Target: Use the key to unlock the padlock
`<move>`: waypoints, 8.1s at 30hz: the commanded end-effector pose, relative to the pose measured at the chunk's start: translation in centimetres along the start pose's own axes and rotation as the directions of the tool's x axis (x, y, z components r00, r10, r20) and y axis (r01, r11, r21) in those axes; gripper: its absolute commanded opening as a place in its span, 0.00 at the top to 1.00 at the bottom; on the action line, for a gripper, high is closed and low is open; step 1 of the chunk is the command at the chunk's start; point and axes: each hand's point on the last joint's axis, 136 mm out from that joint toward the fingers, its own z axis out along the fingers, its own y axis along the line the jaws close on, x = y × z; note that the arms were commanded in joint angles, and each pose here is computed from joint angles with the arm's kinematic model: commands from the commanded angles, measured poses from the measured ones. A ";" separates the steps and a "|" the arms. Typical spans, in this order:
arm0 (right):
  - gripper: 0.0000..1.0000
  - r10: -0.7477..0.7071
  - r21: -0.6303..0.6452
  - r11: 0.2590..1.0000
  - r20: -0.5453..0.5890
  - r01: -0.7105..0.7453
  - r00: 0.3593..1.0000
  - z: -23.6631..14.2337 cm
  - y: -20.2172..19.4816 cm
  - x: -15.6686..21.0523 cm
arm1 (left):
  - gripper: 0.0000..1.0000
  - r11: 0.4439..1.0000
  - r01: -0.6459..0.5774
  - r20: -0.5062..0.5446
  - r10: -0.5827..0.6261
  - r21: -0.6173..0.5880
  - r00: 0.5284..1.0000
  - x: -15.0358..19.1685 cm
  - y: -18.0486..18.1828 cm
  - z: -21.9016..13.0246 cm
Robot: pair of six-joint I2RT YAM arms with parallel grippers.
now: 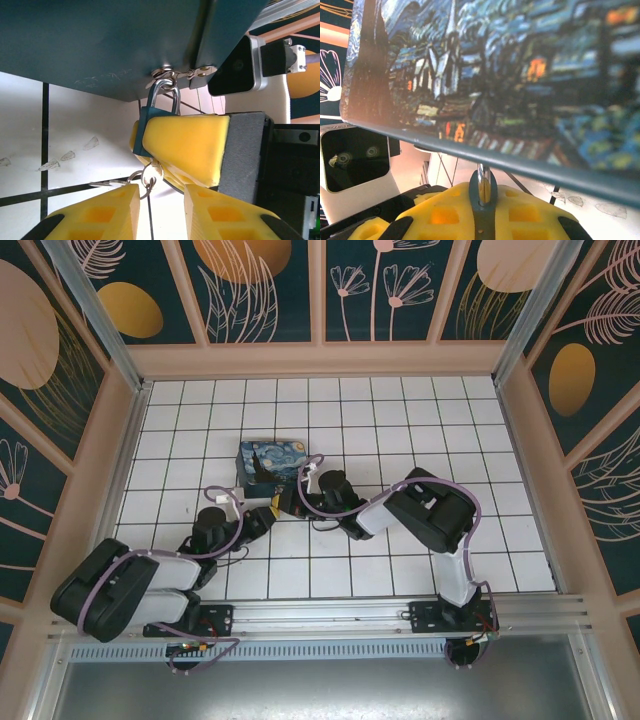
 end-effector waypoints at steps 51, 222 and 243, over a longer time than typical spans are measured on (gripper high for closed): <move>1.00 0.176 0.124 0.977 -0.032 -0.171 0.984 1.0 -3.5 2.4 | 0.89 0.726 -0.504 -0.252 0.437 -0.469 0.864 -0.8 2.0 3.0; 1.00 0.084 0.702 0.684 0.197 -0.201 0.977 -9.5 -12.4 -5.5 | 0.07 0.315 -0.596 -0.497 0.343 -0.738 0.797 -4.3 8.7 0.4; 0.88 0.156 0.618 0.711 0.325 -0.334 0.933 -15.6 -13.6 -6.9 | 0.01 0.407 -0.576 -0.411 0.425 -0.709 0.807 -7.0 2.7 2.4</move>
